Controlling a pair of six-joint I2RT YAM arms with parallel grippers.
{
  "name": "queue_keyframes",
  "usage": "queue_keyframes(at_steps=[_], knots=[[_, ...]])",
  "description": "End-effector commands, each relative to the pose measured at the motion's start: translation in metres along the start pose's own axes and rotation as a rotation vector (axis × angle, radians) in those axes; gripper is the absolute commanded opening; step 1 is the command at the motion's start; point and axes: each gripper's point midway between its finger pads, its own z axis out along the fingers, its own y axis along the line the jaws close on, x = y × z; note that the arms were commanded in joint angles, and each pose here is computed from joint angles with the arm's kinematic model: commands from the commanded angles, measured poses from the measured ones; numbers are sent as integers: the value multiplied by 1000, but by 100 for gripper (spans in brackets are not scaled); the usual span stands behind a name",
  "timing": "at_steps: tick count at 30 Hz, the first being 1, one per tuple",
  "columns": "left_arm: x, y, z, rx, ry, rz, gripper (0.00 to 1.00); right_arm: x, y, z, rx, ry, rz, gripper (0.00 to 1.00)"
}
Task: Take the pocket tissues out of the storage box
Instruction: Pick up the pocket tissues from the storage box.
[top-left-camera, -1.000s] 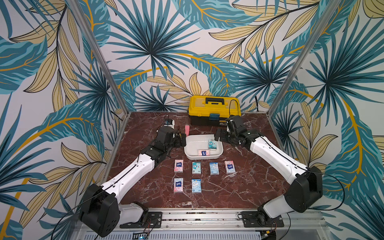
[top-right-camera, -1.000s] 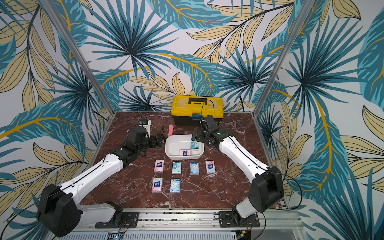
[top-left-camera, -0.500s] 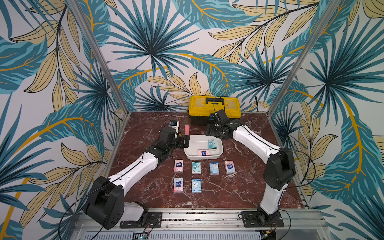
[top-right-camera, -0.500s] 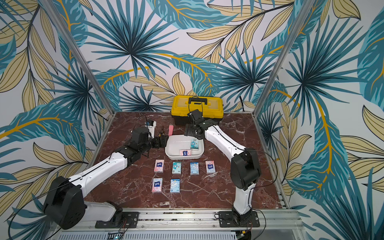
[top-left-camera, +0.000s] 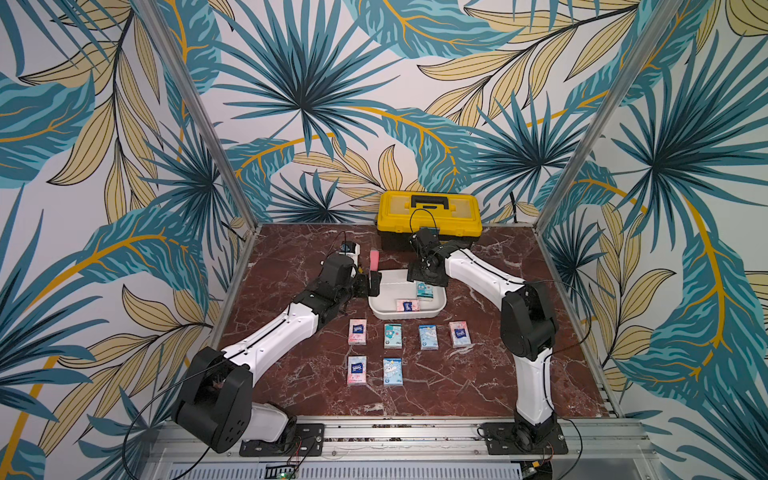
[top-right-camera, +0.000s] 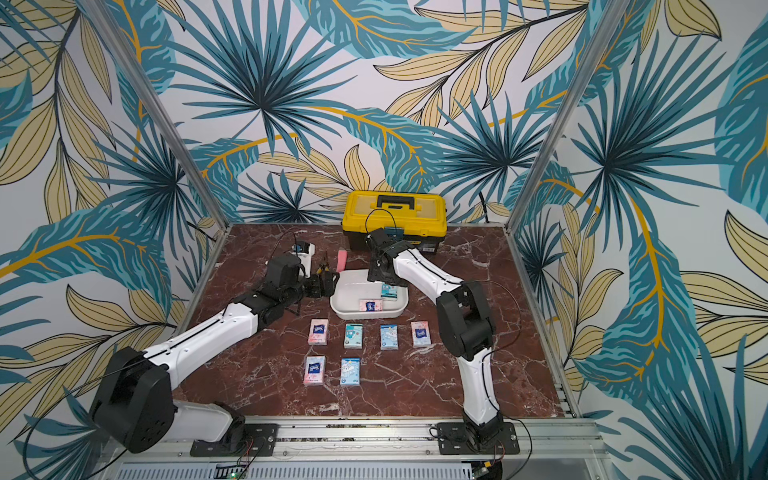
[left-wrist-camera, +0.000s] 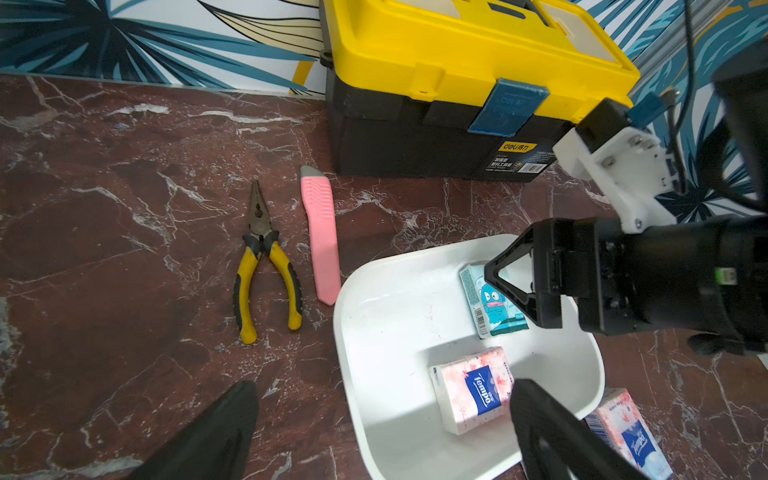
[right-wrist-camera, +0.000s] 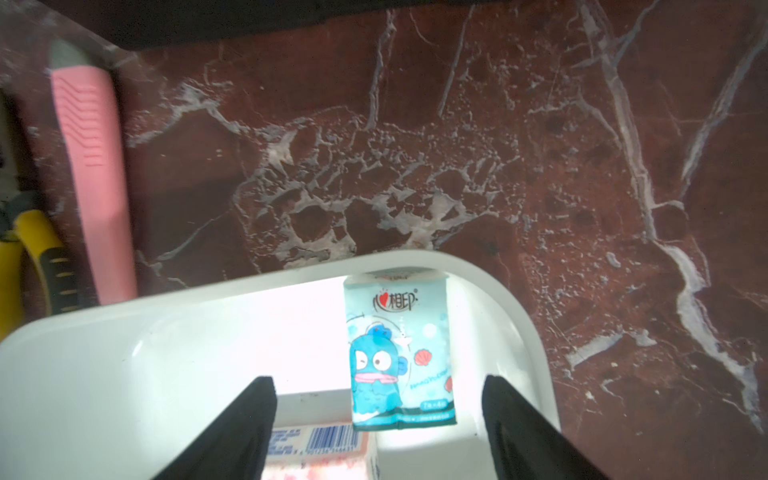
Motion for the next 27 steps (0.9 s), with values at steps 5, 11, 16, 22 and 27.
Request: queue_keyframes(at_steps=[5,11,16,22,27], knots=[[6,4,1,-6,15,-15,100,16,-3,21,51,68,6,82],[6,5,1,-10,19,-16,100,18,-4,32,75,85,-8,81],[7,5,1,-11,22,-17,100,23,-4,42,89,111,-14,79],[8,6,2,-14,24,-23,100,29,-2,50,87,136,-24,76],[9,6,1,-13,26,-27,100,32,-1,52,81,148,-31,70]])
